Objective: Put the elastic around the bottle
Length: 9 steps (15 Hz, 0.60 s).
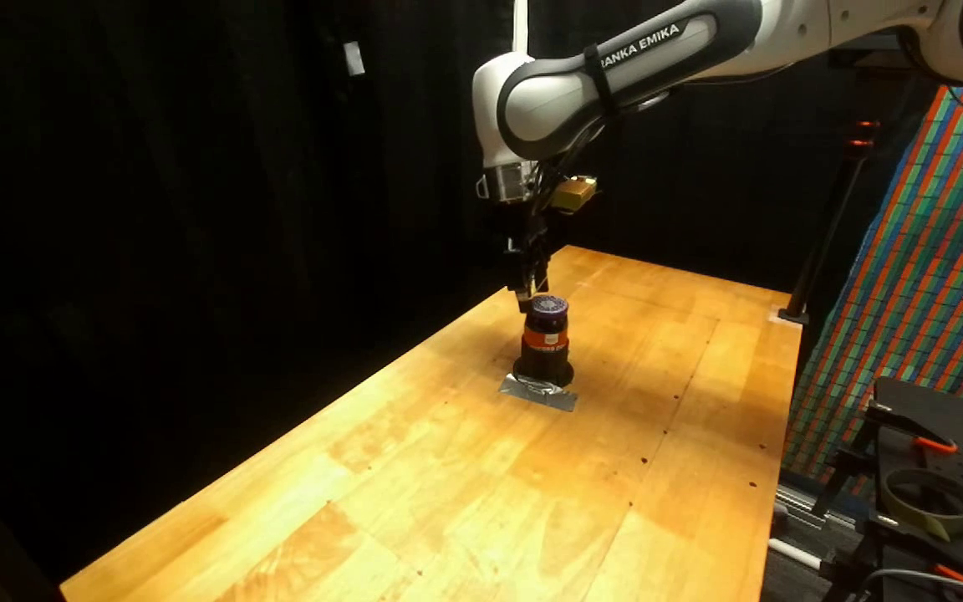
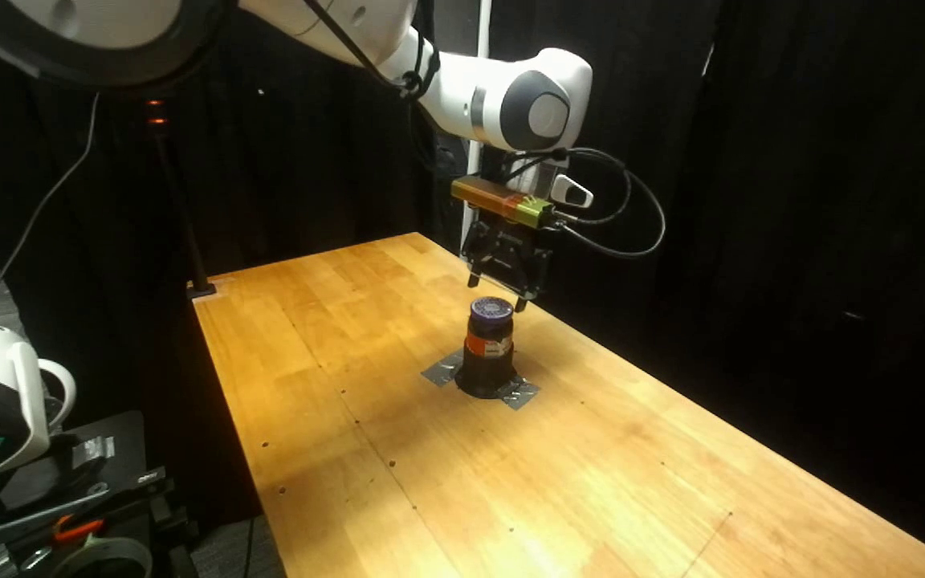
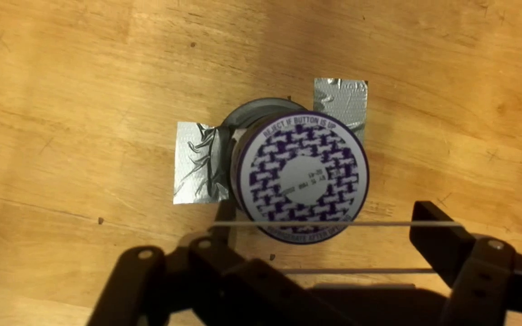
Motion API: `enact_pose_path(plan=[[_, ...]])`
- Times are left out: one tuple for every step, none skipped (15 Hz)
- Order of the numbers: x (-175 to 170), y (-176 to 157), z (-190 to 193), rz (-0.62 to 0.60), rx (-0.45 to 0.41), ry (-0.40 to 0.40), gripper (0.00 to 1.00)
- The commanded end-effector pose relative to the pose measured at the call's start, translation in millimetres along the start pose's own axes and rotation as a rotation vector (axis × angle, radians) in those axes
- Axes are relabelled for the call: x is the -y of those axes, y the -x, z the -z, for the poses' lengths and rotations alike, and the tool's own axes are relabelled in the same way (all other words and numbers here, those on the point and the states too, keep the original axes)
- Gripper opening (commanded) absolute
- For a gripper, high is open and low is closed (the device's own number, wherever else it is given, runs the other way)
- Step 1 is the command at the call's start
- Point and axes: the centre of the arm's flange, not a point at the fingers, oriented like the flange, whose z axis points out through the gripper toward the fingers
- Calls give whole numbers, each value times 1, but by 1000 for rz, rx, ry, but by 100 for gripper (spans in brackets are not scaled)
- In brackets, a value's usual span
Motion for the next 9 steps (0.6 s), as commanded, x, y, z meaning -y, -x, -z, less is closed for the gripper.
enact_pose_path(plan=[[-7, -26, 2, -15, 46, 35, 100], [-8, -25, -2, -12, 54, 35, 100], [-9, -25, -5, -13, 55, 36, 100], [-10, -26, -10, -13, 52, 32, 100], [-10, -26, -14, -12, 48, 25, 100], [-10, -27, -18, -12, 41, 26, 100], [-10, -28, -21, -13, 36, 24, 100], [-11, -28, -24, -15, 34, 23, 100], [-11, -28, -27, -15, 36, 25, 100]])
